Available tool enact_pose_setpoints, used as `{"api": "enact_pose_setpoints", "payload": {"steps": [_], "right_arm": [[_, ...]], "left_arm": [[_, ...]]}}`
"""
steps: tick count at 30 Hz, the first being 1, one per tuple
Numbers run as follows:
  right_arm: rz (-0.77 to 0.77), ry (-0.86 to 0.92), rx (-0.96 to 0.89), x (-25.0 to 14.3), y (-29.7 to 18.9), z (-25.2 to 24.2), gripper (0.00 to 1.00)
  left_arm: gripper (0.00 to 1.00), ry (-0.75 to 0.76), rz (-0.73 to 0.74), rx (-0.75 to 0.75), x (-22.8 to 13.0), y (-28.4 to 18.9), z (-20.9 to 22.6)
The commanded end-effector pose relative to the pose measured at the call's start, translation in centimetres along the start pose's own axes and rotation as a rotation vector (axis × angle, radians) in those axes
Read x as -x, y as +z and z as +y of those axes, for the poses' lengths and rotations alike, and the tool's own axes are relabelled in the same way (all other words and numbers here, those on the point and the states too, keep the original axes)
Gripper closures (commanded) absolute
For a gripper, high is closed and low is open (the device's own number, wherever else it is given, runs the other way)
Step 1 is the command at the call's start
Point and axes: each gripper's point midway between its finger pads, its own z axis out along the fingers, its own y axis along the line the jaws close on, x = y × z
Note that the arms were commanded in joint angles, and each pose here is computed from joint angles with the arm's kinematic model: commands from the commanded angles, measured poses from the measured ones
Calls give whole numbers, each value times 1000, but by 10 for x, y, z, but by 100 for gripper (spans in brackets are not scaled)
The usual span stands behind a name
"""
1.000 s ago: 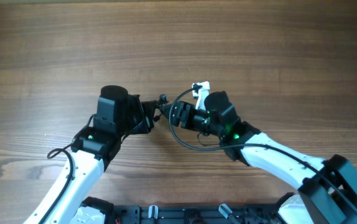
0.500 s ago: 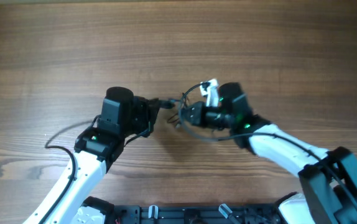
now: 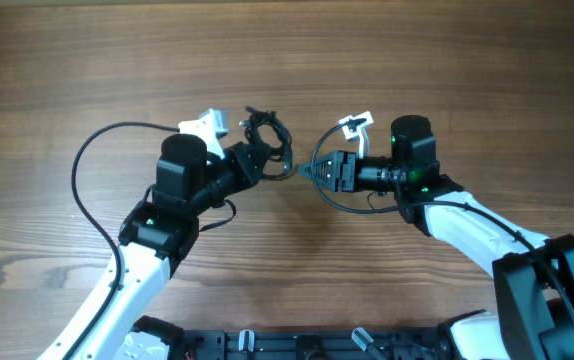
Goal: Untangle cables
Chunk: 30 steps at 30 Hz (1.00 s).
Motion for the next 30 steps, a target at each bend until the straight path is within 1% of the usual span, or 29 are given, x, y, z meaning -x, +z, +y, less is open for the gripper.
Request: {"api": "enact_pose_setpoints", "payload": {"steps": [1,3,5,7,9,11,14,15,18,19,21,22,25,27,30], "right_arm": [[-20,90,-4,6,0,2,31],[-29,139,19,9,2,9,30],[-35,186,50,12,5,19,32],[-8,202,79,5,14,31,40],[20,193,84,-4,22,37,43],[28,167,76,-11,30,40,55],[16,52,22,-16,38,32,84],[13,39,-14,-17,37,23,90],[12,31,-78,-19,33,6,93],[15,37,-84,-19,31,4,93],[30,24,-64,-20,28,5,96],[36,24,-43,-19,25,7,96],[50,28,97,-5,4,24,96],[41,98,170,10,-17,32,96],[46,132,231,18,-31,43,96]], "left_arm": [[96,115,47,-80,-6,-4,-16],[96,126,65,-99,-10,-4,-19],[96,246,91,-134,-17,-4,-25],[96,273,91,-137,-19,-4,-26],[96,272,92,-138,-19,-4,-26],[96,273,92,-138,-19,-4,-27],[96,271,81,-135,-15,-5,-25],[96,263,70,-129,-11,-6,-23],[96,183,41,-101,2,-9,-13],[96,153,25,-88,8,-11,-7],[96,142,10,-74,14,-13,-2],[96,182,4,-71,15,-13,-1],[96,462,38,-57,5,-12,5],[96,548,81,-62,-5,-13,8],[96,667,147,-224,-25,-18,-13]]}}
